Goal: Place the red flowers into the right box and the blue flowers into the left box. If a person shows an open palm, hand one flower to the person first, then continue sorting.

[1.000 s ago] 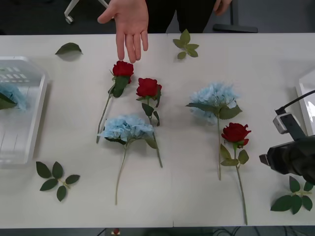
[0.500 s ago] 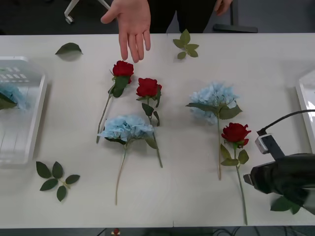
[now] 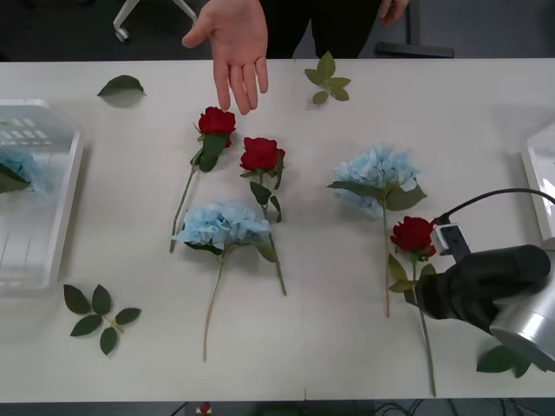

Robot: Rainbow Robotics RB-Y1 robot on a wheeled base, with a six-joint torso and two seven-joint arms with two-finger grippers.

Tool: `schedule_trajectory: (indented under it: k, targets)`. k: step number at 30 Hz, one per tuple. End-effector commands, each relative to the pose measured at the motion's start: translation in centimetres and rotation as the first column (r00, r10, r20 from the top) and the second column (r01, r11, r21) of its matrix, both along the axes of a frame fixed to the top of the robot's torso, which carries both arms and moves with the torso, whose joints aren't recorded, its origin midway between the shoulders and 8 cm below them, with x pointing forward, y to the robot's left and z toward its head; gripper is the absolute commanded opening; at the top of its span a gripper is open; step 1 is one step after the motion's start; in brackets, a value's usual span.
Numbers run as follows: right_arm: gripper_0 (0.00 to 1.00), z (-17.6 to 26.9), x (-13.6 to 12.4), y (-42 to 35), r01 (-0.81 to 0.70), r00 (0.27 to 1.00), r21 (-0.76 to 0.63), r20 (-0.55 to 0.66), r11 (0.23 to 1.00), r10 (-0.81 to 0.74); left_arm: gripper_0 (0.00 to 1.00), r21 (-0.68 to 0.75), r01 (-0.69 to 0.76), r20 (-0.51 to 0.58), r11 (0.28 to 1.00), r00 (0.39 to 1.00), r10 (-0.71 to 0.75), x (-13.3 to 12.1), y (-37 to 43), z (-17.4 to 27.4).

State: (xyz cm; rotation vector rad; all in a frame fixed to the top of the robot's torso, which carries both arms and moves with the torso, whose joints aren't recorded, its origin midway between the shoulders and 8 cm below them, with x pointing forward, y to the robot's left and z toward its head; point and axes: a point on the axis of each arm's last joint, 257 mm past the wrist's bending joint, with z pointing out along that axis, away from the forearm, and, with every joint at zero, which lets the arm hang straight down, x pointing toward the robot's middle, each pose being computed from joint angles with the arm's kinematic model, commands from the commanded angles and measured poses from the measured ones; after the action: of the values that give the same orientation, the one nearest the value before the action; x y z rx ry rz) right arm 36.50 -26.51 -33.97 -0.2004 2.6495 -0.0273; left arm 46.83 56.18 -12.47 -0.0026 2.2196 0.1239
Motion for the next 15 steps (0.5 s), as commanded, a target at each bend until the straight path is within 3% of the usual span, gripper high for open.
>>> schedule_trajectory:
  k: [1, 15]
  targets:
    - [1.0, -0.2, 0.7, 0.6, -0.023, 1.0, -0.005, 0.004, 1.0, 0.023, 0.0, 0.071, 0.004, 0.029, 0.997, 1.0, -0.006, 0.2, 1.0, 2.3]
    - [1.0, -2.2, 2.0, 1.0, 0.001, 1.0, 0.007, -0.014, 1.0, -0.001, 0.0, 0.075, 0.003, 0.027, 0.997, 1.0, -0.005, 0.3, 1.0, 2.2]
